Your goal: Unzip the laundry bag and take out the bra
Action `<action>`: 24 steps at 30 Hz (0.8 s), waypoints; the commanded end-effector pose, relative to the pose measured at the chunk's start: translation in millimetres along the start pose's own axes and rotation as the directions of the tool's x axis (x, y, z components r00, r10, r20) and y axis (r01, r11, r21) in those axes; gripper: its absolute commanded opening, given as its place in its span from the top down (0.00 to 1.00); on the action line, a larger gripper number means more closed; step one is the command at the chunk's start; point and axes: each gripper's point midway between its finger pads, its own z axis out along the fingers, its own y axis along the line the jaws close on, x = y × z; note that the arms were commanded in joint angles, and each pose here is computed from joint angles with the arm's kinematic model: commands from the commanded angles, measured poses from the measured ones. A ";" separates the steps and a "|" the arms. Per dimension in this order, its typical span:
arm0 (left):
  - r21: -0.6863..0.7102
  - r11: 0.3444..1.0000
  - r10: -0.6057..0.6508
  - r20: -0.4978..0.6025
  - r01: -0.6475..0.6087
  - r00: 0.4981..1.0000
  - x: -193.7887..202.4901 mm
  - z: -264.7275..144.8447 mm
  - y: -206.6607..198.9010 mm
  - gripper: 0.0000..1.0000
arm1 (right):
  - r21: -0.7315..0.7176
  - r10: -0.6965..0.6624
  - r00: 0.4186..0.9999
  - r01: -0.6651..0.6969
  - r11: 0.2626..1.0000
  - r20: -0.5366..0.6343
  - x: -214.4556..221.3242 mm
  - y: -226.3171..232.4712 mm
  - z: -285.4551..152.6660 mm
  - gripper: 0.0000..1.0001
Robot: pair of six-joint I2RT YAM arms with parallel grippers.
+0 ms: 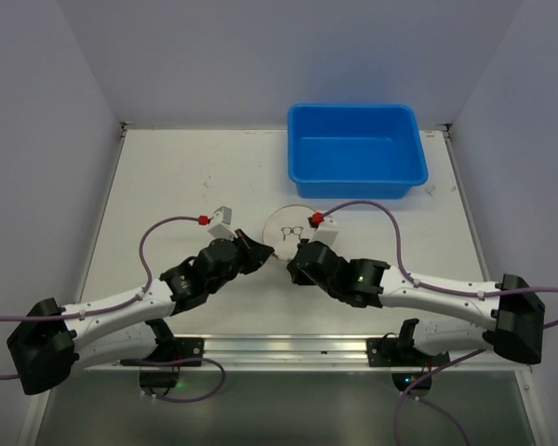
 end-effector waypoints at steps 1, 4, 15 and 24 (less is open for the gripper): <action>-0.072 0.997 0.028 0.108 -0.020 0.994 -24.6 -3.3 6.3 1.00 | -0.046 0.012 0.998 -0.009 0.999 0.055 -14.8 -4.0 -16.2 1.00; -0.120 0.991 0.075 0.152 -0.057 0.986 -35.0 -7.2 16.1 1.00 | -0.075 -0.003 0.998 0.008 0.997 0.060 -14.4 -16.1 -27.7 1.00; -0.181 0.959 0.239 0.108 -0.217 0.965 -66.3 10.8 10.9 1.00 | -0.095 -0.061 0.998 0.060 0.994 -0.004 8.8 -42.0 -35.8 1.00; -0.152 0.960 0.238 0.012 -0.233 0.971 -56.7 4.5 -3.1 0.27 | -0.167 -0.041 0.999 0.043 0.985 0.017 -6.0 -19.1 -44.4 1.00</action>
